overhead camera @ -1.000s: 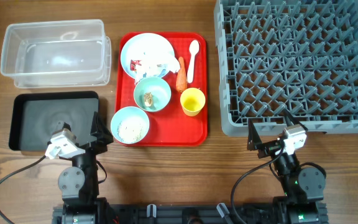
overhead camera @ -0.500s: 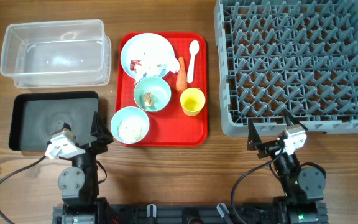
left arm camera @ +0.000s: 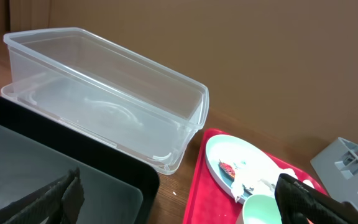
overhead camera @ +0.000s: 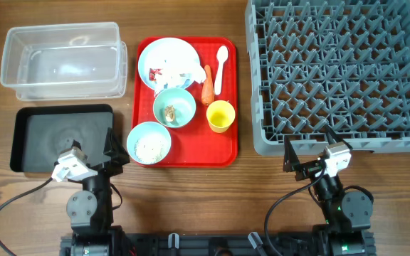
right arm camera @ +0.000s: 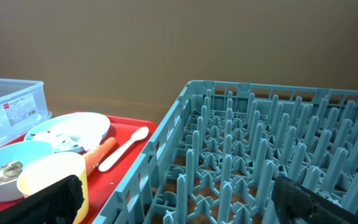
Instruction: Sort waste into correct bins and load items into the dishwasher rack
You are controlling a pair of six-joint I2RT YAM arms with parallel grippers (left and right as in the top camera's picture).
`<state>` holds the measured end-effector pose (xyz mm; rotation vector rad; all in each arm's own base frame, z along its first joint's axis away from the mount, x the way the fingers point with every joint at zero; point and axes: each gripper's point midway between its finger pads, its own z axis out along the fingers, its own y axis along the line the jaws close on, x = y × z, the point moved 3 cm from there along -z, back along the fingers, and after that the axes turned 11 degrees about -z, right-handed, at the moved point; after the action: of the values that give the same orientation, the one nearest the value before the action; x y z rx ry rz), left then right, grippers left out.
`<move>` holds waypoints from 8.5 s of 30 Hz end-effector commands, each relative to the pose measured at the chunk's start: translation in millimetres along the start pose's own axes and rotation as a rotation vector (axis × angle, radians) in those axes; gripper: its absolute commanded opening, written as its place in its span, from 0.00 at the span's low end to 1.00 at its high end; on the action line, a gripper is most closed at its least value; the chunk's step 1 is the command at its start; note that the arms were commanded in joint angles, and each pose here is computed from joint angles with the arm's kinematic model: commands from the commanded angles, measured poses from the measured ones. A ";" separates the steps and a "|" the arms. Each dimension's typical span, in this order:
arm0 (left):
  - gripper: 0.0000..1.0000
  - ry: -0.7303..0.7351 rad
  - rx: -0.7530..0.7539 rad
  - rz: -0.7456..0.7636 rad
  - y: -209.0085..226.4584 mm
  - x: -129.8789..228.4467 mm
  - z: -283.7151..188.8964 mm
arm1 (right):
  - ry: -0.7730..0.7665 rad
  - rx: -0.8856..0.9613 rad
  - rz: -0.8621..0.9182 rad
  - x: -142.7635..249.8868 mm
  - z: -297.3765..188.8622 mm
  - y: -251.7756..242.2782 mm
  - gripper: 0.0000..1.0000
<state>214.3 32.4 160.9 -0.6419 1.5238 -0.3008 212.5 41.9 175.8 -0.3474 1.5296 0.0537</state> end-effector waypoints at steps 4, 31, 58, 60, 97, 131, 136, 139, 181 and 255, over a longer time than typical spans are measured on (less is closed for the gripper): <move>1.00 0.011 0.000 -0.004 1.3 3.3 0.7 | -0.004 0.006 -0.002 -0.6 -0.1 -0.4 1.00; 1.00 0.011 0.000 -0.004 1.3 3.3 0.7 | -0.004 0.006 -0.002 -0.6 -0.1 -0.4 1.00; 1.00 0.013 -0.001 -0.004 1.5 3.7 0.8 | -0.017 0.026 -0.026 -3.7 -0.2 -3.6 1.00; 1.00 0.013 -0.001 -0.004 1.5 3.7 0.8 | -0.018 0.033 -0.086 -4.4 -0.2 -4.4 1.00; 1.00 0.986 0.053 0.268 -207.6 17.9 182.0 | 0.343 -0.481 0.125 -180.0 113.9 0.2 1.00; 0.04 1.002 -0.061 0.240 -183.6 87.8 264.5 | 0.677 -0.498 0.289 -96.9 133.6 9.6 1.00; 0.04 0.844 -0.081 0.155 -178.9 -12.1 255.5 | 0.675 -0.497 0.289 -97.1 133.8 9.5 1.00; 0.04 0.776 -0.150 0.110 -145.8 -55.2 257.9 | 0.671 -0.497 0.287 -97.7 134.4 9.3 1.00; 0.96 1.108 -0.046 0.413 -139.1 176.6 287.3 | 0.689 -0.477 0.282 -94.4 133.4 7.2 0.99; 1.00 1.110 0.228 0.633 -206.5 124.4 261.4 | 0.748 -0.461 0.320 -86.9 126.6 8.1 1.00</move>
<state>512.2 -151.7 164.8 0.2463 2.5959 -0.3798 325.5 97.1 257.1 -0.5222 2.3071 0.5984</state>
